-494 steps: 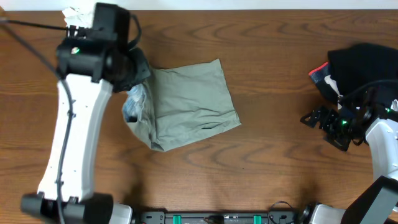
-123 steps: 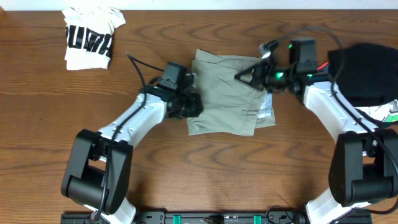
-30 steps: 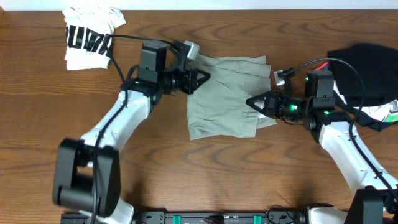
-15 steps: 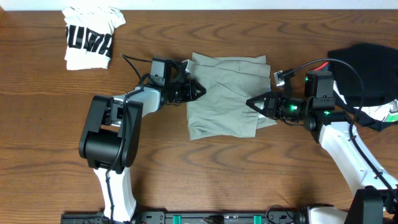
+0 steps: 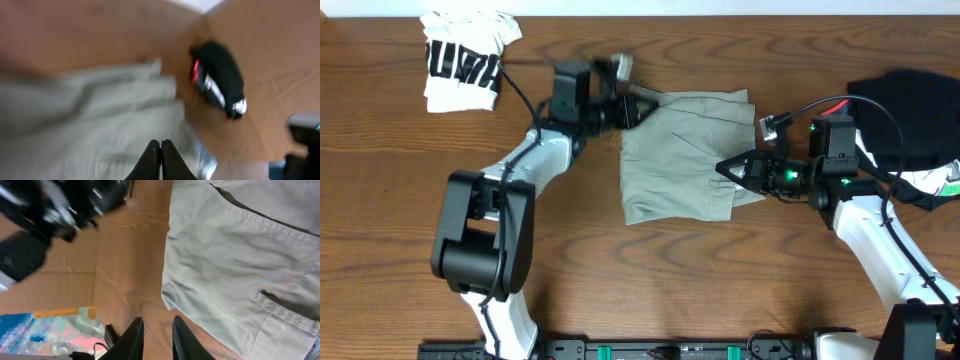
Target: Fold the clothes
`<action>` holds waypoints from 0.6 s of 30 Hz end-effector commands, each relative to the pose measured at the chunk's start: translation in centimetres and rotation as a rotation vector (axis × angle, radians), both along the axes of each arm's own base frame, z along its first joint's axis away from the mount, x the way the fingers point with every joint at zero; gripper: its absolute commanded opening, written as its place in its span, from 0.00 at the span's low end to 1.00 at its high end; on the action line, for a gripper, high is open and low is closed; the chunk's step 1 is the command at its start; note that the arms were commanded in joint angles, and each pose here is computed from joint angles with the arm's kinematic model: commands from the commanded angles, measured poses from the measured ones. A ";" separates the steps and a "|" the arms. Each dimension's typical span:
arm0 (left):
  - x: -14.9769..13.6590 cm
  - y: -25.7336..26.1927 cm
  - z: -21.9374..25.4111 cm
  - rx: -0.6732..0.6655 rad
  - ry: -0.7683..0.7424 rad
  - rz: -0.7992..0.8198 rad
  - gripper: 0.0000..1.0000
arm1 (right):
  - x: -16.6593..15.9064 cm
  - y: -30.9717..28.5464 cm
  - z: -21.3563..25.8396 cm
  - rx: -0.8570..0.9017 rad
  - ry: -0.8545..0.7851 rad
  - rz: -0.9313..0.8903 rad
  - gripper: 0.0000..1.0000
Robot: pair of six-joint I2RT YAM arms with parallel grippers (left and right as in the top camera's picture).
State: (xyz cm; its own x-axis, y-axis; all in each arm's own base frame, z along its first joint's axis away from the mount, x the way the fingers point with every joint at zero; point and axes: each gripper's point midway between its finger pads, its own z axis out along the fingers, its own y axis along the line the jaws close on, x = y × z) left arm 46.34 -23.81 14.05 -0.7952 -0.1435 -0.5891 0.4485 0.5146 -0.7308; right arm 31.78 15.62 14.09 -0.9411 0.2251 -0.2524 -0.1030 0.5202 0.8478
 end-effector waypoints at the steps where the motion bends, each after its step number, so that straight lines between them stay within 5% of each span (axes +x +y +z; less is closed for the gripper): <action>1: 1.8 0.7 1.2 0.021 -0.027 0.088 0.06 | 0.2 -0.2 0.9 0.001 -0.040 0.009 0.18; 8: 3.8 2.2 -2.1 0.116 -0.004 0.228 0.06 | 0.0 -0.2 0.7 -0.005 -0.030 0.011 0.18; 18: 4.8 1.9 -10.2 0.084 0.156 0.265 0.08 | -0.6 1.0 0.6 -0.013 -0.027 0.044 0.18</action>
